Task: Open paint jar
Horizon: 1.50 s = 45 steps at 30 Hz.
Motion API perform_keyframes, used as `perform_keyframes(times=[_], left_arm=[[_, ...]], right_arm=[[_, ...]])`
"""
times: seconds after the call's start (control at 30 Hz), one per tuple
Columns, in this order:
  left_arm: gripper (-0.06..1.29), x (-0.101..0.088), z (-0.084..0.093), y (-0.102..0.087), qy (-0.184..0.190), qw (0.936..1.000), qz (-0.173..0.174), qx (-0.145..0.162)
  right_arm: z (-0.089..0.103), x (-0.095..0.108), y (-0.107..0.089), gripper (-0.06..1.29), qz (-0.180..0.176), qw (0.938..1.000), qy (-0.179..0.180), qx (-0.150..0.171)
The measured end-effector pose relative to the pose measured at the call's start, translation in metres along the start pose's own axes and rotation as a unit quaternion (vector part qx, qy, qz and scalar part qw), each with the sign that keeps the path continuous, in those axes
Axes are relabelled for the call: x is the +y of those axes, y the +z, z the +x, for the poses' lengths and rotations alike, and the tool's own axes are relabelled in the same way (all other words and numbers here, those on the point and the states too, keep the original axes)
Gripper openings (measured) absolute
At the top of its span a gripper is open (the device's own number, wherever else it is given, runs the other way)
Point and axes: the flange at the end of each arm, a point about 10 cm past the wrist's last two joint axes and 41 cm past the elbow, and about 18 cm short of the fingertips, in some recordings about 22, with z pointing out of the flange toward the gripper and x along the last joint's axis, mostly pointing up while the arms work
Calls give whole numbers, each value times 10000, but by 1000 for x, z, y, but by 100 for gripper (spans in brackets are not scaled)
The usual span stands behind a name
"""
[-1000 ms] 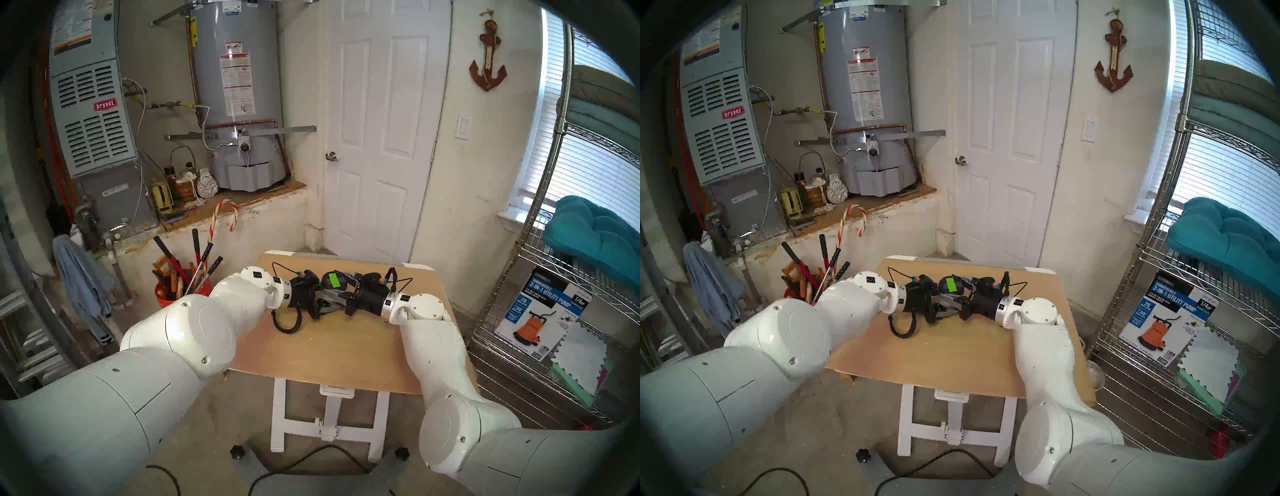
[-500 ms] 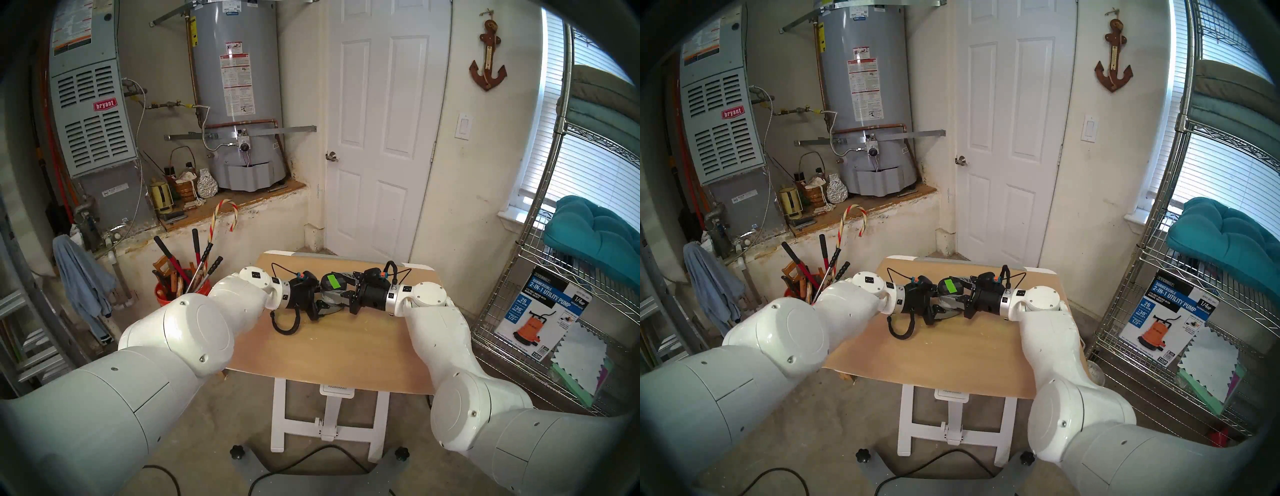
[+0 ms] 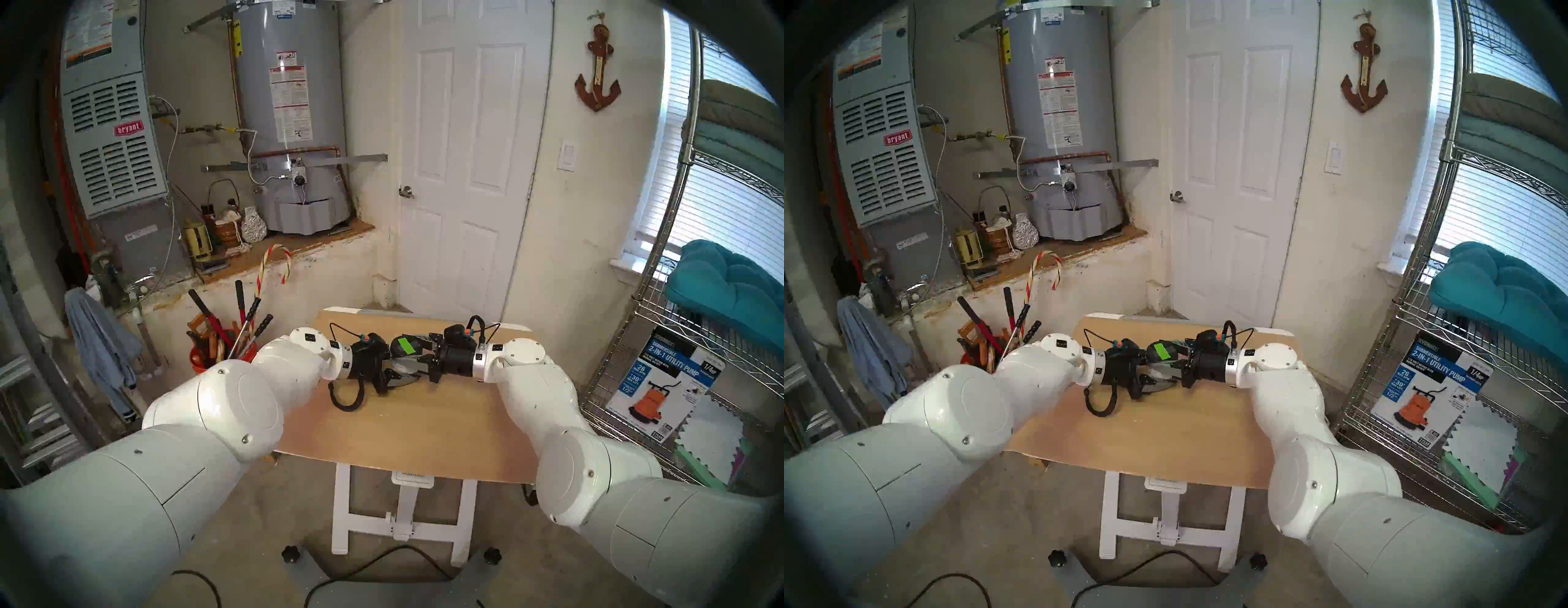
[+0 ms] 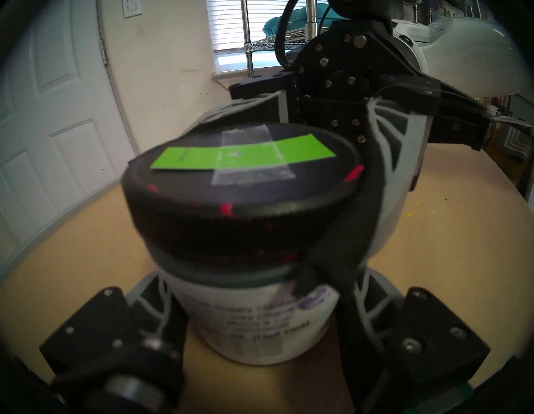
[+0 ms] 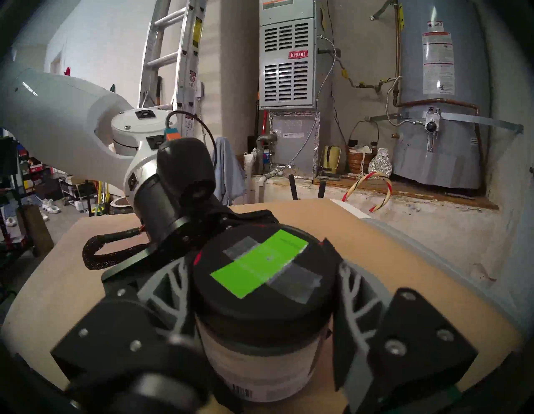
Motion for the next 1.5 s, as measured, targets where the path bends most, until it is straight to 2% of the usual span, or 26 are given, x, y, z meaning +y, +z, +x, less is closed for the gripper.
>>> perform_keyframes(times=[0.47,0.73,1.5], left_arm=[[76,-3,-1,-8,55,9999,-104,-47],[75,-3,-2,-12,80,9998,-163,-65],[75,-2,0,-12,104,9997,-235,-52]], right_arm=[[18,7,8,65,528,9968,-320,-509],[25,10,12,65,706,9945,-430,-639],[22,11,8,63,703,9966,39,-418]])
